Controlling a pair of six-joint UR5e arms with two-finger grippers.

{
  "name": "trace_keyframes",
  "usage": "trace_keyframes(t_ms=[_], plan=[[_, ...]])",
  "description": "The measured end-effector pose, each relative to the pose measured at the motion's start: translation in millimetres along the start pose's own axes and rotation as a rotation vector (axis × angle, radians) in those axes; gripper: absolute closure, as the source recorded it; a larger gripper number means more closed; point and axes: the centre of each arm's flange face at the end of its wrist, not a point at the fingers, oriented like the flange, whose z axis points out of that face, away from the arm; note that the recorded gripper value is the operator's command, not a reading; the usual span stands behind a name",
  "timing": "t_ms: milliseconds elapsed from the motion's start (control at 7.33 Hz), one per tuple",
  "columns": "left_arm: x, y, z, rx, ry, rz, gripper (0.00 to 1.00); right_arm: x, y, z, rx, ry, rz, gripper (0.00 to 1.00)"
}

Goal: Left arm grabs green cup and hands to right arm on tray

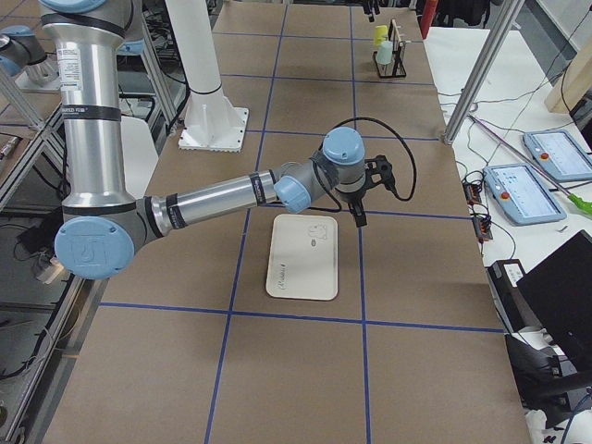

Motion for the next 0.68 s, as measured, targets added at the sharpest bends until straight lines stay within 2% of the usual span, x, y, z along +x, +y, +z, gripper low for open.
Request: trace_keyframes(t_ms=[273, 682], plan=[[23.1, -16.7, 28.2, -0.028, -0.074, -0.025, 0.00, -10.7, -5.0, 4.7, -0.001, -0.010, 0.010, 0.00], [45.0, -26.4, 78.0, -0.060, -0.128, -0.028, 0.00, -13.1, -5.4, 5.9, -0.002, -0.013, 0.009, 0.00]])
